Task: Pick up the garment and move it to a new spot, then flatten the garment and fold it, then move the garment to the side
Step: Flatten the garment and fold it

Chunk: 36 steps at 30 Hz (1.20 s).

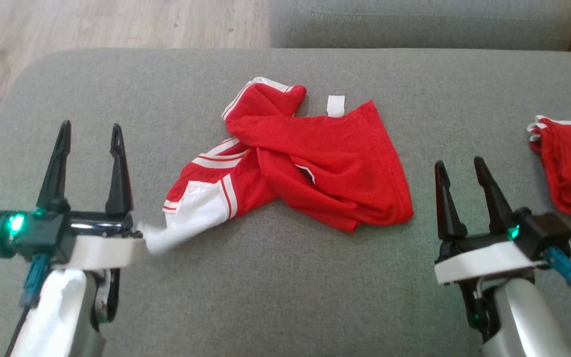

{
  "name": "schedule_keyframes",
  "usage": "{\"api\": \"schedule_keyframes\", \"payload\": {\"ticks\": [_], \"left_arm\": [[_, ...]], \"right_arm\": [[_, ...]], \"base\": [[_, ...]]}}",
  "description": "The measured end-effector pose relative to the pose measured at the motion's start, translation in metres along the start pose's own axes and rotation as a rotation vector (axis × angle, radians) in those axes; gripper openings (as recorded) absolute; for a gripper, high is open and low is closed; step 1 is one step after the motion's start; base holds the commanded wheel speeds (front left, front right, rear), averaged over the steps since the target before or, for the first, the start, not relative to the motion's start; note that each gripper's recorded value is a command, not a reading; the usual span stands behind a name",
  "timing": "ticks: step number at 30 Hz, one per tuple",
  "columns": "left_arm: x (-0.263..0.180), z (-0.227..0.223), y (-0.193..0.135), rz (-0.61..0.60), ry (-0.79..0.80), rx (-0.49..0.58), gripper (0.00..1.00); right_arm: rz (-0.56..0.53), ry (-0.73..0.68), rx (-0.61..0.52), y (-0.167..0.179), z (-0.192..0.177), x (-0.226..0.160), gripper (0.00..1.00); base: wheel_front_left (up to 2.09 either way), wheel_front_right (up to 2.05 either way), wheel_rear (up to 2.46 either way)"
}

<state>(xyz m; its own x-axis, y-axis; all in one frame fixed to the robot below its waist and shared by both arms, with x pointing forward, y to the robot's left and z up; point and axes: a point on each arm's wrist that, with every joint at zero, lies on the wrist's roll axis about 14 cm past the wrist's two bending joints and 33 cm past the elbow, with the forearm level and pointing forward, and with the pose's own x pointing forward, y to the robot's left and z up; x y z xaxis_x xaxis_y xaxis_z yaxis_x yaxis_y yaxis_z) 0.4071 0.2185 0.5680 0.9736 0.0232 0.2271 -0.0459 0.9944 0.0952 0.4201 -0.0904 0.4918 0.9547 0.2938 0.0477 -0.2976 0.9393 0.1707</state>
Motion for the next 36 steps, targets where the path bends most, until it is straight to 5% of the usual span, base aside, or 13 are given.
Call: {"api": "schedule_keyframes", "payload": {"ticks": [12, 19, 28, 36], "left_arm": [[-0.033, -0.006, -0.020, 0.022, 0.011, -0.261, 1.00], [-0.034, -0.021, -0.017, 0.026, 0.049, -0.262, 1.00], [-0.017, -0.035, -0.020, 0.004, 0.080, -0.256, 1.00], [-0.019, -0.051, -0.019, 0.020, 0.129, -0.272, 1.00]], "right_arm": [[0.006, 0.010, 0.001, 0.003, -0.003, -0.005, 1.00], [0.025, 0.077, -0.016, 0.005, -0.026, 0.010, 1.00], [0.063, 0.289, -0.053, 0.005, -0.057, 0.093, 1.00], [0.060, 0.498, -0.103, -0.013, -0.105, 0.125, 1.00]], "base": [[0.00, 0.00, 0.00], [0.00, 0.00, 0.00], [0.00, 0.00, 0.00], [0.00, 0.00, 0.00]]}}
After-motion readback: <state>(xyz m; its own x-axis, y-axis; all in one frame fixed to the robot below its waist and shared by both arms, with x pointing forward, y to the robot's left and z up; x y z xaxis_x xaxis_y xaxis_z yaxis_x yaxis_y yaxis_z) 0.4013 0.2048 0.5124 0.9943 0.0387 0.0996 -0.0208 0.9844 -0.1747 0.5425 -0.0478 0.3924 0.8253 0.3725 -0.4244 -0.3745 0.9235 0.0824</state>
